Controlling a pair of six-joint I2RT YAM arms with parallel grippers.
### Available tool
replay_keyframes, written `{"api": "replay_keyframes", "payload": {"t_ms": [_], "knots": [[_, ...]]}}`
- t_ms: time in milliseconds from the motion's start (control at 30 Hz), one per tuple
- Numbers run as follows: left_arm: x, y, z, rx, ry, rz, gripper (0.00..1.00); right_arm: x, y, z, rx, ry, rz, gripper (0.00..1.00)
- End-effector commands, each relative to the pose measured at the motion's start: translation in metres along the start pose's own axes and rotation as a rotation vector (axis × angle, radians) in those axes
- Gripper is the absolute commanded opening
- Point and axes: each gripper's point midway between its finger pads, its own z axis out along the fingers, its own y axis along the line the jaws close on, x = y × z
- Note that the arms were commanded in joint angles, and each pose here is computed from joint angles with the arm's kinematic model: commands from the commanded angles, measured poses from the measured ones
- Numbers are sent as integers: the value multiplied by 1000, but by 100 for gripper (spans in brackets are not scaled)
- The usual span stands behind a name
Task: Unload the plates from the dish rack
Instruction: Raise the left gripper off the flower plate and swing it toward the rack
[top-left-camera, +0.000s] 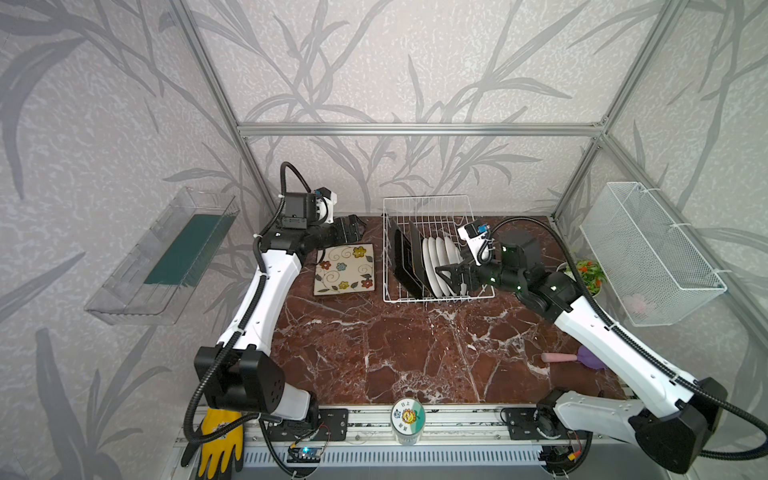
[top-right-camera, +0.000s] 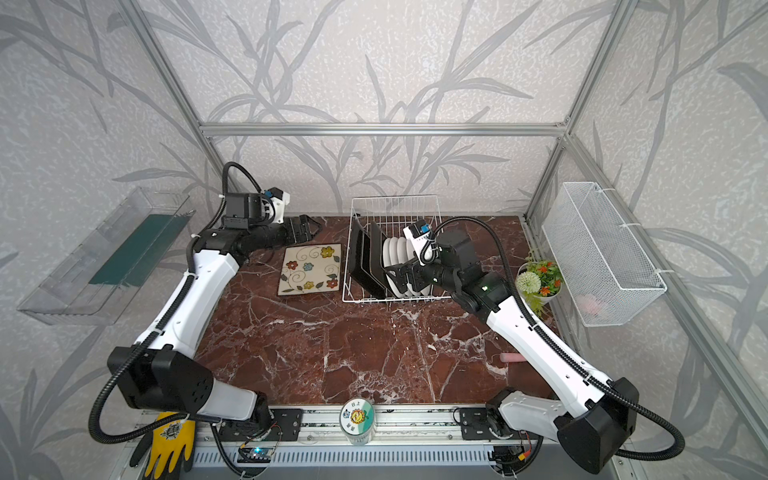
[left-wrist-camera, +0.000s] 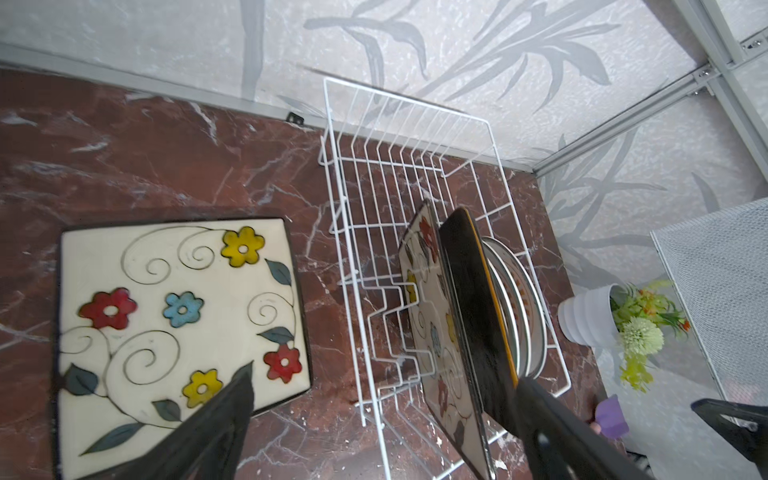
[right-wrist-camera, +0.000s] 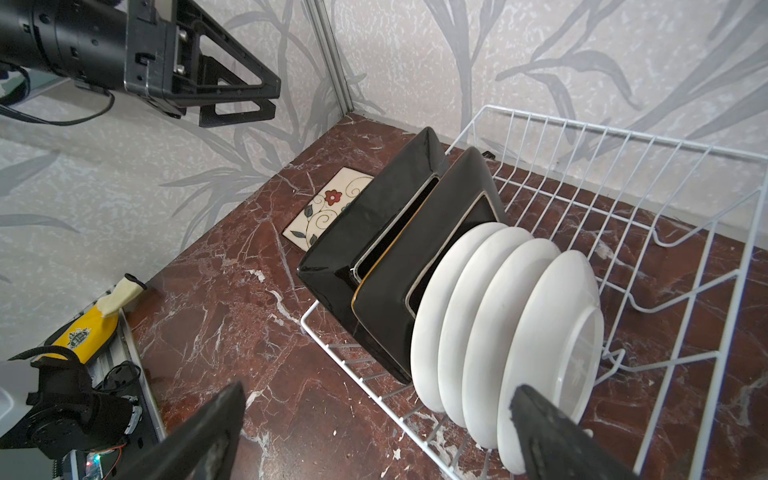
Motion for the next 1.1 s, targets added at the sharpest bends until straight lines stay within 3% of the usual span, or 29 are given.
{"api": "replay_keyframes", "payload": {"t_ms": [0, 267, 433, 567, 1067], "knots": [[2, -23, -4, 32, -32, 13, 99, -5, 5, -5, -13, -28, 4, 99], [39, -30, -4, -1, 87, 75, 96, -10, -4, -4, 39, -22, 37, 99], [53, -31, 4, -19, 148, 91, 89, -6, -7, -1, 56, 1, 41, 99], [59, -29, 13, -38, 172, 94, 82, -6, -9, 0, 64, 5, 52, 99], [71, -47, 45, -5, 219, 125, 71, -8, -9, 5, 57, 8, 60, 99]]}}
